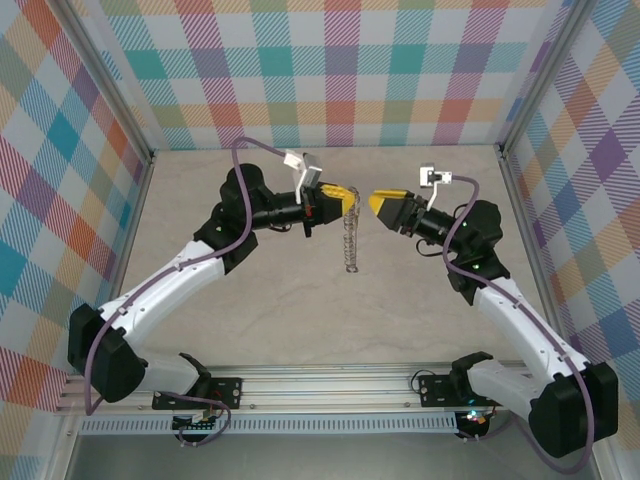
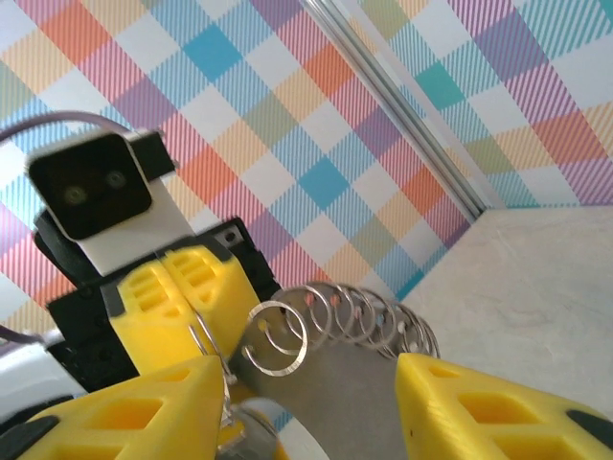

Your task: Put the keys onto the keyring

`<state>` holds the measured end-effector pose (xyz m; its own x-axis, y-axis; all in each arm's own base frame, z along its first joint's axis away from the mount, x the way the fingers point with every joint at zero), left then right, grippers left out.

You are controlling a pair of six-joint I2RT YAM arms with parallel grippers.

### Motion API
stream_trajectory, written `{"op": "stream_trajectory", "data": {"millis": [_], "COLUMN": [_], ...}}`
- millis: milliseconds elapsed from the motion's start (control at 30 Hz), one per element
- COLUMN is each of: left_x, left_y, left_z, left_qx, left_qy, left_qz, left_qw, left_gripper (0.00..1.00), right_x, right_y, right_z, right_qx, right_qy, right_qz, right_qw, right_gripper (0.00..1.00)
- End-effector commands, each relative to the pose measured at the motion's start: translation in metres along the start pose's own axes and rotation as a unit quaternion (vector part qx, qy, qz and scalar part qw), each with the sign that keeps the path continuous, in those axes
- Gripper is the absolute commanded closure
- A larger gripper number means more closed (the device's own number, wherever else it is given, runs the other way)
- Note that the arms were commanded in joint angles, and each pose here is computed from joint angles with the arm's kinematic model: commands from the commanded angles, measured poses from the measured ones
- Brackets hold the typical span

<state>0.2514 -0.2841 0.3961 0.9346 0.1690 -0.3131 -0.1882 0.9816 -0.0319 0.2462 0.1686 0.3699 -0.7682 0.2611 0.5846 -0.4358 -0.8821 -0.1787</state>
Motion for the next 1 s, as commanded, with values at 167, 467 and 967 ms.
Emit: {"op": "stream_trajectory", "data": {"millis": [167,467,967], "left_x": [-0.009,-0.01,-0.009], "left_y": [-0.007,-0.007,-0.008], "left_z": [0.009,0.012,0.013], "left_qx": [-0.035,-0.041,-0.043], "left_qy": [0.012,0.01,0.011], "left_qz": [-0.047,-0.047,-0.047], "left_qw": [0.998,0.998,0.998], "left_gripper": [1.0,1.0,1.0], "right_x": [0.024,0.018,0.016], "right_y": [-0.002,-0.01,-0.013], "right_z": [0.021,0.006,-0.009], "right_qx": [-0.073,-0.055,-0.033], "right_qy": [0.012,0.0,-0.01], "right_qz": [0.059,0.059,0.064], "right_qw": [0.996,0.997,0.997], "right_gripper": [0.54,0.56,0.74]}}
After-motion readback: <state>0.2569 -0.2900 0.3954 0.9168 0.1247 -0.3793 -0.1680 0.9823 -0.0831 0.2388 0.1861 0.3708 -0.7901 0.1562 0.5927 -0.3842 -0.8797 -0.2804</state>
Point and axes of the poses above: each hand's point on the last joint's axis, 136 mm out from that joint toward the fingers, its own y axis back along the fingers, its own x axis along the line the jaws close on, z = x × y, the point moved 6 cm from there along y, back along the fingers, and after that the axes turned 3 degrees about y, right-handed, at the moved point
